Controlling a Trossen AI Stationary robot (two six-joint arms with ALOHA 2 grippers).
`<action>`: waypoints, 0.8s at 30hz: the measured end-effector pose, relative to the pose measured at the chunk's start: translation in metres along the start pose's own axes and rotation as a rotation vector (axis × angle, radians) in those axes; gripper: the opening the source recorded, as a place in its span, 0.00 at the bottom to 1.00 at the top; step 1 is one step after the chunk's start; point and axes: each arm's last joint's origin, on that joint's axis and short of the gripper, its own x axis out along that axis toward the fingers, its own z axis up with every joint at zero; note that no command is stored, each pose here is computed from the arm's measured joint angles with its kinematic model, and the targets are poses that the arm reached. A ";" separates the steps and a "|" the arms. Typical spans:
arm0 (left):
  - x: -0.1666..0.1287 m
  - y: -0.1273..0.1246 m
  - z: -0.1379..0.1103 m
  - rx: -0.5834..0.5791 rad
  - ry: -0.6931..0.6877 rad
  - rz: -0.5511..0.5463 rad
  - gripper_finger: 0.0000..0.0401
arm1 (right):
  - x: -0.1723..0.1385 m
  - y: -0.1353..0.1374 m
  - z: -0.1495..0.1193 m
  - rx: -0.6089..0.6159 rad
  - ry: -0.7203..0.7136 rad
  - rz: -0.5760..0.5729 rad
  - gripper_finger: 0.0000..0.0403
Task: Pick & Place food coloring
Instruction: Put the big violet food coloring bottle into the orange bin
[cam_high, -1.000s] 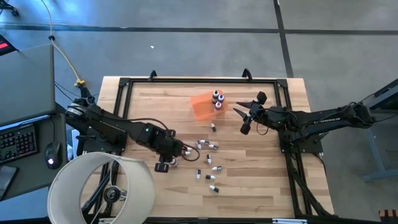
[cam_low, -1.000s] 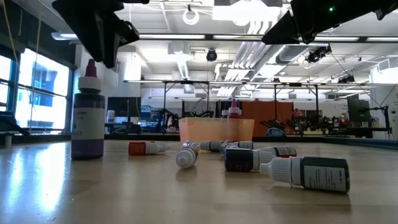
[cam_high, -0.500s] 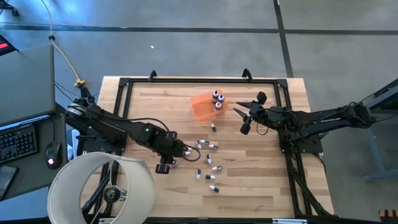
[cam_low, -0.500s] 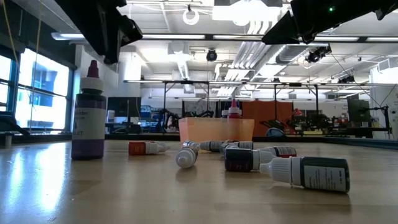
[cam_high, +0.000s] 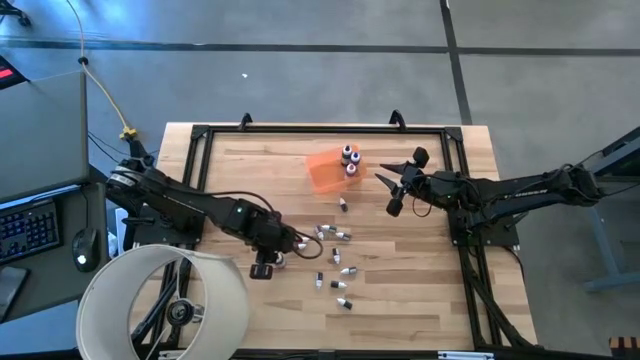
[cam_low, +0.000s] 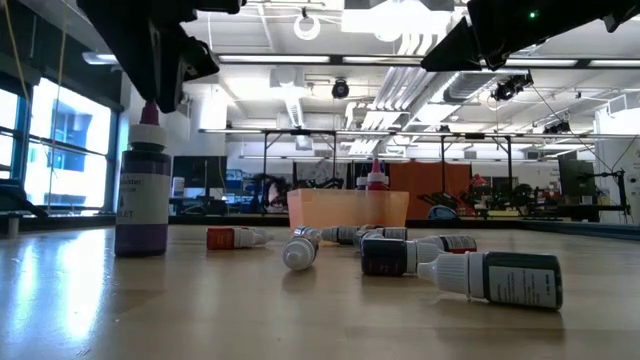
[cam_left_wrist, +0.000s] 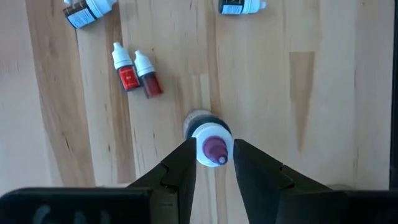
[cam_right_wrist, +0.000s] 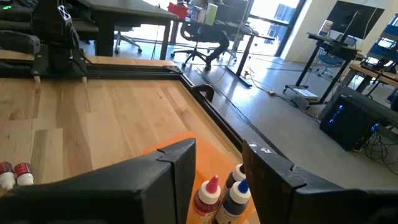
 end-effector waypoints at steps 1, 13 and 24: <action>0.002 0.000 0.000 -0.001 0.007 -0.001 0.26 | 0.000 0.000 0.000 0.000 0.000 0.000 0.31; 0.019 -0.001 0.002 -0.016 0.076 -0.017 0.26 | 0.000 0.000 0.000 0.000 -0.001 0.000 0.31; 0.021 0.000 0.002 -0.011 0.084 -0.007 0.25 | 0.000 0.000 0.000 0.000 0.000 0.000 0.31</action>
